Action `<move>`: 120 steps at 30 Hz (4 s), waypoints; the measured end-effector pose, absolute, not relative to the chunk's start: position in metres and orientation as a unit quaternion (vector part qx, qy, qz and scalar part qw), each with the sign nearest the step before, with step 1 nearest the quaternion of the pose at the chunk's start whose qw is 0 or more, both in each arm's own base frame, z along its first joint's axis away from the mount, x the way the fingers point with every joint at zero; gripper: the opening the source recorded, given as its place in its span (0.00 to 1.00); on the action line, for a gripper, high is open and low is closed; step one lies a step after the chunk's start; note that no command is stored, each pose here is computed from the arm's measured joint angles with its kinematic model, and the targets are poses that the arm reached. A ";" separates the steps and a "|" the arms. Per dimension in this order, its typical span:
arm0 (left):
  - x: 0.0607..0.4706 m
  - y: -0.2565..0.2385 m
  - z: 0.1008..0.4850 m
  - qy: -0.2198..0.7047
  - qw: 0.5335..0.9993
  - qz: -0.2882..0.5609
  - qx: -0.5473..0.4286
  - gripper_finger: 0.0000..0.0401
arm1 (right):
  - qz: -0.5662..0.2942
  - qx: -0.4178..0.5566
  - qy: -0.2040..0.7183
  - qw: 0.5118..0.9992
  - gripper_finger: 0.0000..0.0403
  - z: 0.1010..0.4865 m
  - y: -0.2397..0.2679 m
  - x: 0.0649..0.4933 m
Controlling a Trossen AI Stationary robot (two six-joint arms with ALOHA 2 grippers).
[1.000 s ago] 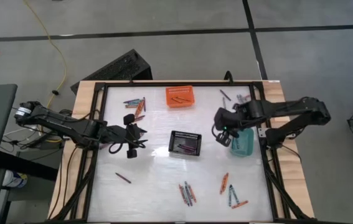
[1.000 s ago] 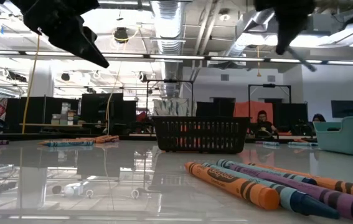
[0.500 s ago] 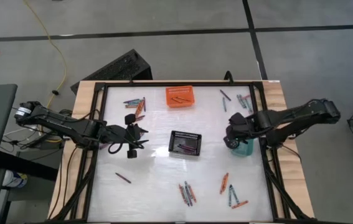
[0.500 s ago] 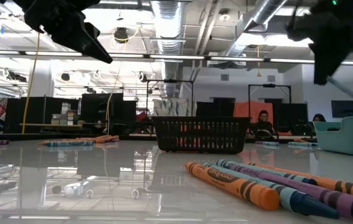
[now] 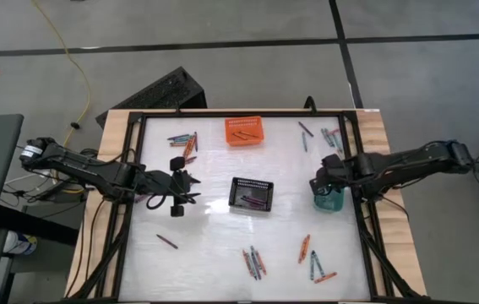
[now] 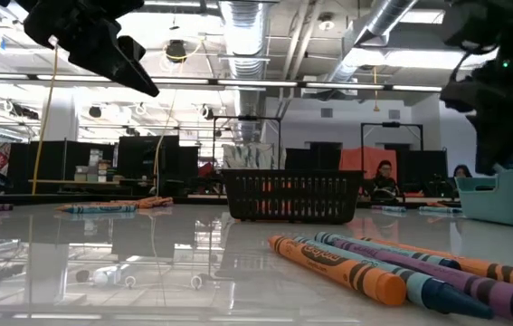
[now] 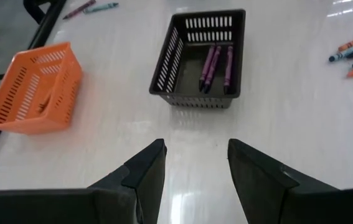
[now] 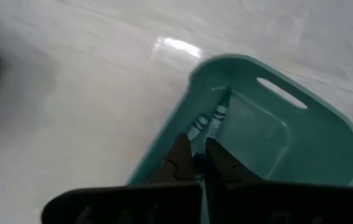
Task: Sort crayons
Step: Put the light blue green crayon into the green bin, then put the violet crayon into the black bin
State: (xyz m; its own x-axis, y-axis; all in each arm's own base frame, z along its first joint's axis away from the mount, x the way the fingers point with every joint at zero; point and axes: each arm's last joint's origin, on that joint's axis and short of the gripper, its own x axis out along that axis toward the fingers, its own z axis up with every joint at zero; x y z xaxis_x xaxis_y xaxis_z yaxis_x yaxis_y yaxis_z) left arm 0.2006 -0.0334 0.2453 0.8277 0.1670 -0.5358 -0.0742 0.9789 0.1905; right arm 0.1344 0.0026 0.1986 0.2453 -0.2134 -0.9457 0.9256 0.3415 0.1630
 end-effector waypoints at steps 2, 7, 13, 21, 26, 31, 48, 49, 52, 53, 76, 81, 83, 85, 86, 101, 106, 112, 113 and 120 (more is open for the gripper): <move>0.200 -0.033 0.244 0.290 0.952 0.064 0.080 0.41 | -0.418 0.393 0.455 0.681 0.07 0.196 0.003 0.133; 0.196 -0.032 0.229 0.309 0.946 0.067 0.073 0.41 | -0.418 0.394 0.460 0.677 0.18 0.195 0.003 0.132; 0.190 -0.031 0.218 0.349 0.932 0.074 0.066 0.41 | -0.415 0.386 0.460 0.683 0.29 0.195 0.003 0.133; 0.184 -0.030 0.213 0.386 0.918 0.074 0.052 0.41 | -0.378 0.371 0.432 0.730 0.32 0.199 0.003 0.141; 0.176 -0.029 0.220 0.441 0.892 0.093 0.033 0.41 | -0.342 0.350 0.399 0.775 0.32 0.205 0.002 0.149; 0.160 -0.026 0.219 0.521 0.844 0.127 -0.016 0.41 | -0.309 0.327 0.376 0.810 0.32 0.210 0.003 0.157; 0.164 -0.014 0.188 0.634 0.723 0.245 -0.124 0.41 | -0.255 0.270 0.327 0.869 0.32 0.220 0.003 0.171; 0.166 -0.012 0.185 0.641 0.715 0.250 -0.123 0.41 | -0.254 0.269 0.325 0.870 0.32 0.220 0.003 0.171; 0.171 -0.005 0.176 0.664 0.691 0.262 -0.117 0.41 | -0.248 0.265 0.321 0.875 0.32 0.221 0.004 0.172; 0.173 -0.003 0.173 0.671 0.684 0.263 -0.114 0.41 | -0.246 0.264 0.321 0.876 0.32 0.221 0.004 0.173; 0.168 0.038 0.154 0.709 0.629 0.239 -0.210 0.41 | -0.220 0.223 0.384 0.869 0.32 0.199 0.024 0.188; 0.166 0.043 0.154 0.709 0.626 0.237 -0.223 0.41 | -0.220 0.223 0.383 0.869 0.32 0.199 0.025 0.189; 0.165 0.045 0.153 0.709 0.623 0.240 -0.230 0.41 | -0.220 0.223 0.383 0.869 0.32 0.199 0.025 0.189; 0.163 0.047 0.151 0.708 0.620 0.243 -0.237 0.41 | -0.219 0.221 0.383 0.870 0.32 0.199 0.025 0.189; 0.163 0.047 0.150 0.707 0.619 0.240 -0.243 0.41 | -0.218 0.220 0.383 0.870 0.32 0.199 0.025 0.189; 0.172 0.049 0.126 0.746 0.575 0.223 -0.251 0.31 | -0.207 0.211 0.373 0.880 0.32 0.201 0.025 0.192; 0.172 0.048 0.127 0.741 0.583 0.210 -0.259 0.13 | -0.214 0.204 0.370 0.881 0.32 0.201 0.025 0.192; 0.173 0.048 0.127 0.739 0.588 0.195 -0.266 0.02 | -0.214 0.202 0.369 0.882 0.32 0.201 0.024 0.192; 0.174 0.048 0.127 0.738 0.588 0.195 -0.266 0.03 | -0.214 0.202 0.369 0.882 0.32 0.201 0.024 0.192; 0.182 0.046 0.133 0.736 0.601 0.185 -0.252 0.02 | -0.214 0.202 0.369 0.882 0.32 0.201 0.024 0.192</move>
